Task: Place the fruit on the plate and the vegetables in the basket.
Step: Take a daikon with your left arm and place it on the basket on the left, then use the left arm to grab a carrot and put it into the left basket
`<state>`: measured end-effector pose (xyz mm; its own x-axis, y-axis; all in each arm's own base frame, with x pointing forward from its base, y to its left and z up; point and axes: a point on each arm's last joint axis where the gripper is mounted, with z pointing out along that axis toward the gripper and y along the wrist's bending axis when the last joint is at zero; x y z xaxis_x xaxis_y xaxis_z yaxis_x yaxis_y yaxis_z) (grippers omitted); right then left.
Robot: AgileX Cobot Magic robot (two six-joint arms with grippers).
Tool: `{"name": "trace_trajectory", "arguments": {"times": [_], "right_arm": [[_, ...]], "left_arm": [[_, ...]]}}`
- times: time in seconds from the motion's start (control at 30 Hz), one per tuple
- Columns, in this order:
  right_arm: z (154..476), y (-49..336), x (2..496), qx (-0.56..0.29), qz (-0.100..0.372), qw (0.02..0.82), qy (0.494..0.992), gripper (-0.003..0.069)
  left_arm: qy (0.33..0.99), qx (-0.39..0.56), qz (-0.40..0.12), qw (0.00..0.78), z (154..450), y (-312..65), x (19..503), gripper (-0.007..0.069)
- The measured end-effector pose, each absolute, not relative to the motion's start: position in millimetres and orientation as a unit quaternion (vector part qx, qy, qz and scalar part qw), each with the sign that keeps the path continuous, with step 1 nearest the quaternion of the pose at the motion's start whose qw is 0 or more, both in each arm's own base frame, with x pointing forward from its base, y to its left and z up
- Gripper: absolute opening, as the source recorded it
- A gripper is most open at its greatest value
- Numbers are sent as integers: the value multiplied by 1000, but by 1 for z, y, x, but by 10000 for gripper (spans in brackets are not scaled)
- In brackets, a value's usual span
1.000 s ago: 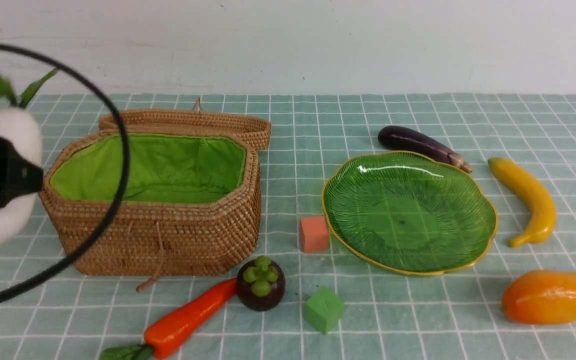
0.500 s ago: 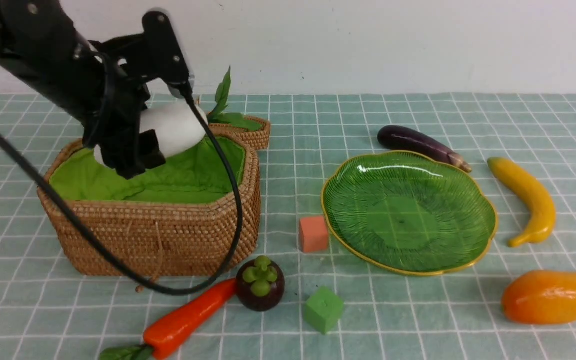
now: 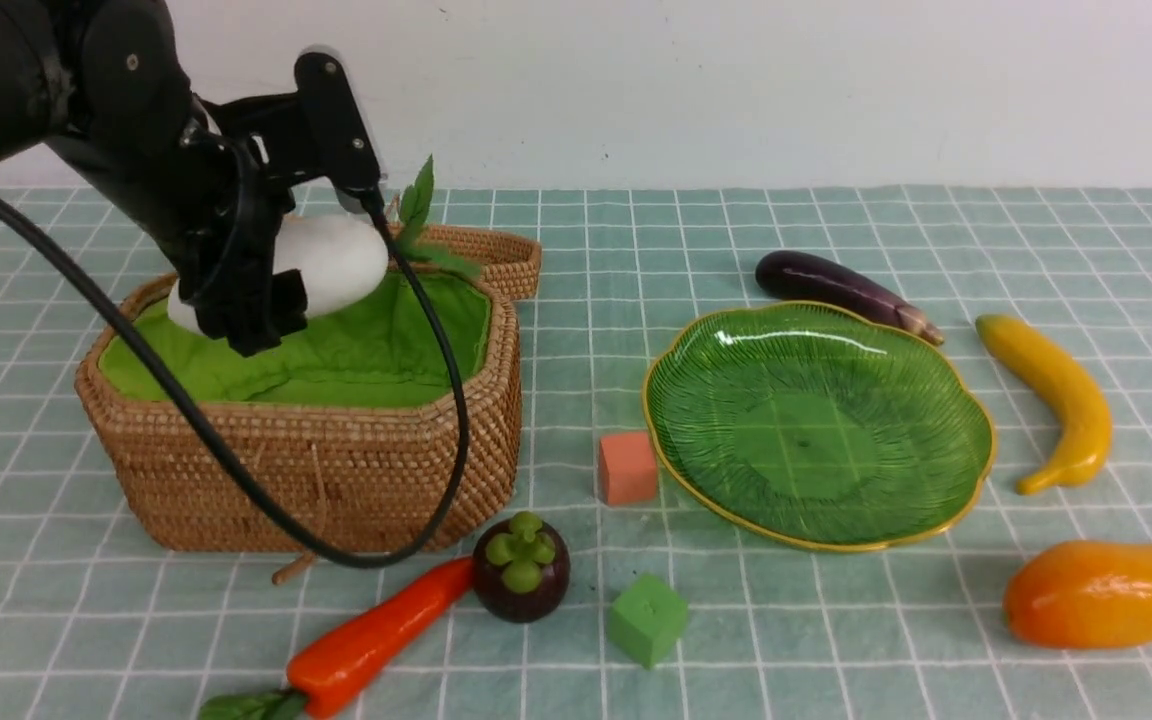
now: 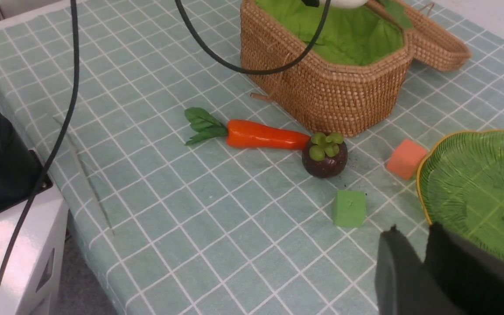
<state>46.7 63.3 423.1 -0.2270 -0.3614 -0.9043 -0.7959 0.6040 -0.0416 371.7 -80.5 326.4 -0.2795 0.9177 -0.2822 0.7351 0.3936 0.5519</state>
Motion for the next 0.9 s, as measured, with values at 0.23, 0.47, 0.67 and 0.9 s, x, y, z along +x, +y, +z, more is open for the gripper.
{"name": "trace_trajectory", "arguments": {"times": [0.23, 0.47, 0.67, 0.9], "right_arm": [[429, 63, 41, -395, 223, 485, 748, 118], [435, 59, 23, -412, 223, 484, 739, 119], [435, 52, 8, -407, 211, 497, 737, 122], [435, 50, 2, -397, 215, 499, 740, 122]], "left_arm": [[858, 401, 55, 317, 363, -83, 334, 585], [919, 333, -34, 209, 343, -121, 281, 91], [930, 357, -40, 81, 279, -153, 235, -8], [932, 340, -19, 126, 236, -140, 240, 279]]}}
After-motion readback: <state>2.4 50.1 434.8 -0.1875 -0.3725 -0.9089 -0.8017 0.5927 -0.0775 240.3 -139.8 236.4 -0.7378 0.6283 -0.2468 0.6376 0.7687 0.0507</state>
